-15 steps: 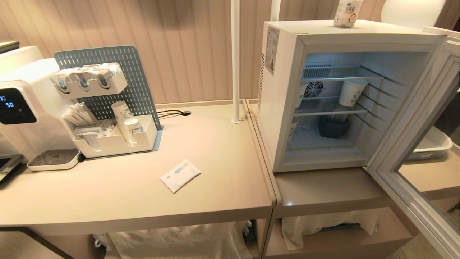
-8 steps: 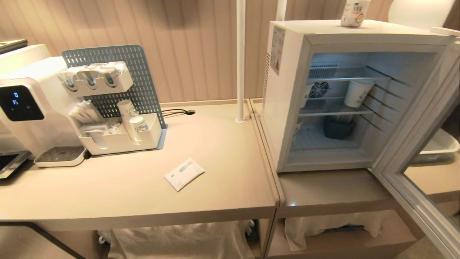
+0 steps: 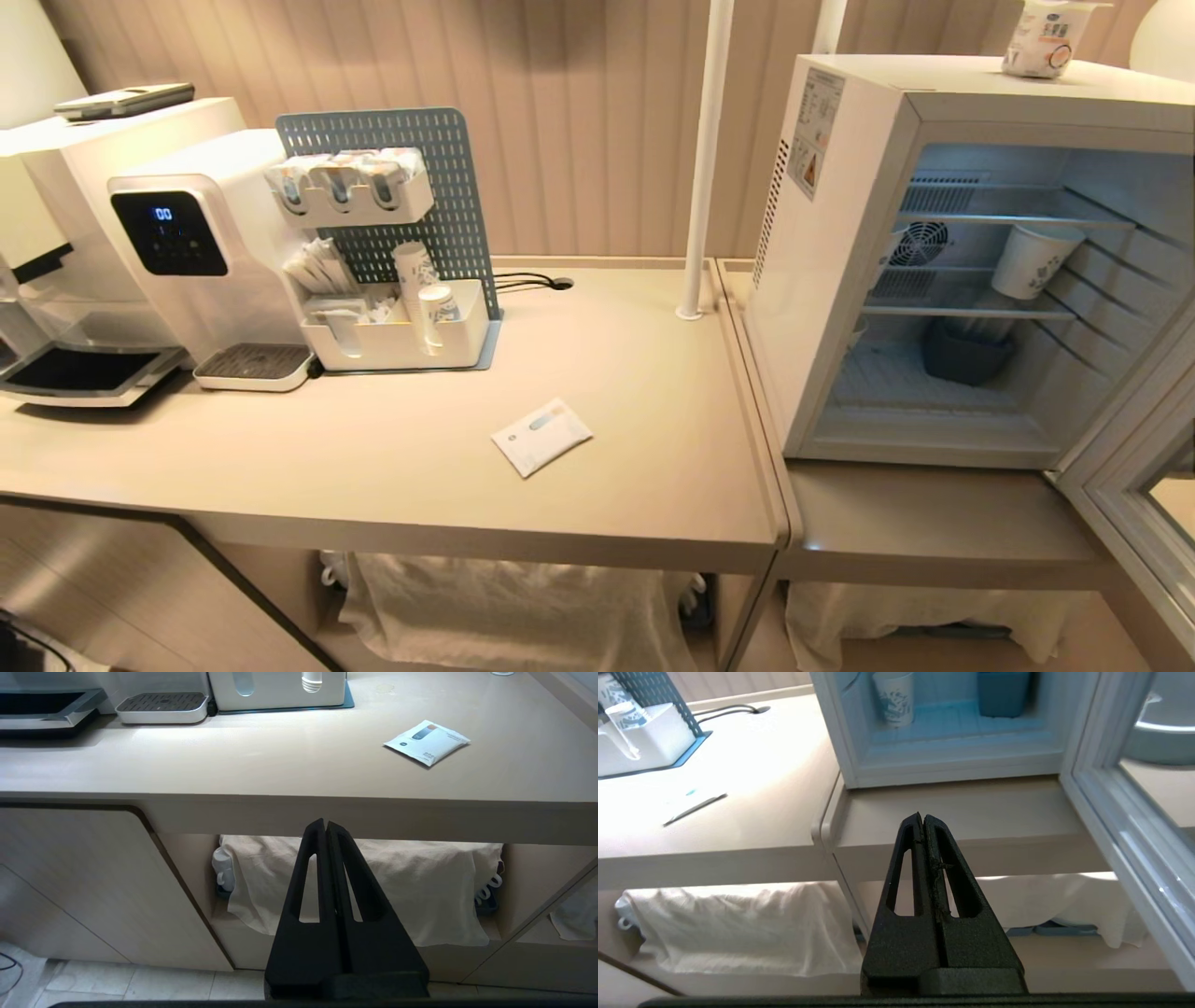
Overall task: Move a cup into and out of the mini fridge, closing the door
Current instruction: Put the yoghurt in the freezer
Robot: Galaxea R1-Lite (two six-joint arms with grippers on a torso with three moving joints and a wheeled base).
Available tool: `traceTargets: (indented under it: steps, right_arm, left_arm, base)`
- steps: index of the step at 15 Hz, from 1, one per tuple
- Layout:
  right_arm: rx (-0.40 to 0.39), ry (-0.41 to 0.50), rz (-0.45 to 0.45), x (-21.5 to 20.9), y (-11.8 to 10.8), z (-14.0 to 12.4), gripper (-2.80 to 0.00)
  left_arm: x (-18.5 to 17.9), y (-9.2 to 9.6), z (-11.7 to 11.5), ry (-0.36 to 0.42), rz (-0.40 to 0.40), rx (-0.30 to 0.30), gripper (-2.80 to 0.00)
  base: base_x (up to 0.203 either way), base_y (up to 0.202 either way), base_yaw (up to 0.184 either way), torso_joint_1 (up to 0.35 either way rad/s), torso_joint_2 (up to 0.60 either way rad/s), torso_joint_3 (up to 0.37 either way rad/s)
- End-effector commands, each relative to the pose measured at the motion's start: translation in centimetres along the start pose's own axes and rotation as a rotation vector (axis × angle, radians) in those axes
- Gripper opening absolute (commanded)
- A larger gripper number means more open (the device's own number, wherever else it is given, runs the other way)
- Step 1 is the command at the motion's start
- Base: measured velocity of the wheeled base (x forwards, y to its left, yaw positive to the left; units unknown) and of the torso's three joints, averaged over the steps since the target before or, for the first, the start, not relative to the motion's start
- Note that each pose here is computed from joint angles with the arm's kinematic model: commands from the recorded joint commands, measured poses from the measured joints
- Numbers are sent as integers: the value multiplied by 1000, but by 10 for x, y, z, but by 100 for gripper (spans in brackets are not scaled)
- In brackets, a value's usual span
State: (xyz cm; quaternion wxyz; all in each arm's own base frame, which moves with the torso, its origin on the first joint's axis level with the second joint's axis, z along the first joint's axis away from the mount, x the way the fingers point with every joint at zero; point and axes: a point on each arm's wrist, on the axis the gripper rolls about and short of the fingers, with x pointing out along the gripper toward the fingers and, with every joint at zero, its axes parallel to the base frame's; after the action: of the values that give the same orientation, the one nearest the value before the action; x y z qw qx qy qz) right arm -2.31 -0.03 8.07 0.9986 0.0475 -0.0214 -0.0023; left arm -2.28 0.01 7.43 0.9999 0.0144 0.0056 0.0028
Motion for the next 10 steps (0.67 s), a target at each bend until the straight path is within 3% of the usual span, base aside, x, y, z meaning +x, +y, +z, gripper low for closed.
traceTargets:
  steps: [1, 8, 10]
  right_arm:
    - [0, -1, 1, 0, 0, 0, -280]
    - [-3, -2, 1, 0, 0, 0, -280]
    - [-6, -5, 2, 0, 0, 0, -280]
  left_arm:
    - [0, 0, 0, 1, 0, 0, -280]
    - [0, 0, 0, 3, 1, 0, -280]
    - [0, 0, 0, 3, 0, 0, -280]
  base:
    - [65, -2, 0, -7, 2, 7]
    - [178, 0, -2, 0, 6, 4]
    - [36, 0, 0, 1, 8, -1]
